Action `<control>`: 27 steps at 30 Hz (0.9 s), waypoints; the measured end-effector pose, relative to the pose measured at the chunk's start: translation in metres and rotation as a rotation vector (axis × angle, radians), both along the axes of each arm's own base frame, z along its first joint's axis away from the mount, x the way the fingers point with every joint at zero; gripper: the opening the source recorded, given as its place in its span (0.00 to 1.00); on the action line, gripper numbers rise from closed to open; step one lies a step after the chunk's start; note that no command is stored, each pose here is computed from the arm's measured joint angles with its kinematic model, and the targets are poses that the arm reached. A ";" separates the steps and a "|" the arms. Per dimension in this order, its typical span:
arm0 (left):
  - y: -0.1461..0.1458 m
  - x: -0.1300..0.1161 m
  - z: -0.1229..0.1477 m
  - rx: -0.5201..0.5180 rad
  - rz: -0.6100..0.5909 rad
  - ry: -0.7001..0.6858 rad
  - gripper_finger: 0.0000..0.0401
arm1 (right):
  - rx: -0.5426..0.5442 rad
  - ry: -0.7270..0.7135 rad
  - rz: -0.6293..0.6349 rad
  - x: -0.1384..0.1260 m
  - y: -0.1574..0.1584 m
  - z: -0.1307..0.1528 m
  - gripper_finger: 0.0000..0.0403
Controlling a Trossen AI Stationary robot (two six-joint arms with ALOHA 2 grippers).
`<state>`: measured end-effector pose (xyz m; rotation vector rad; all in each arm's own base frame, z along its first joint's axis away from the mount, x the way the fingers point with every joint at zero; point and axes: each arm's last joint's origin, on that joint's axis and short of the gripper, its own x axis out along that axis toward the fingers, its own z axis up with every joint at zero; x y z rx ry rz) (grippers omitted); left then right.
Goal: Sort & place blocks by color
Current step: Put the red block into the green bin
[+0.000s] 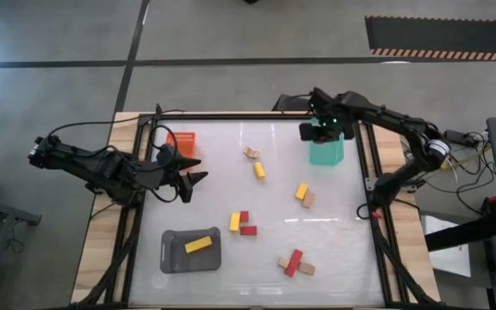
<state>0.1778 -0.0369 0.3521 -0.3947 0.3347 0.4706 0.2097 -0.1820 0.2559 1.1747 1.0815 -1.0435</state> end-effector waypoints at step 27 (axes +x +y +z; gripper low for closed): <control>0.000 0.000 -0.001 0.005 -0.001 0.011 0.54 | 0.132 0.205 0.031 -0.002 -0.046 -0.071 0.33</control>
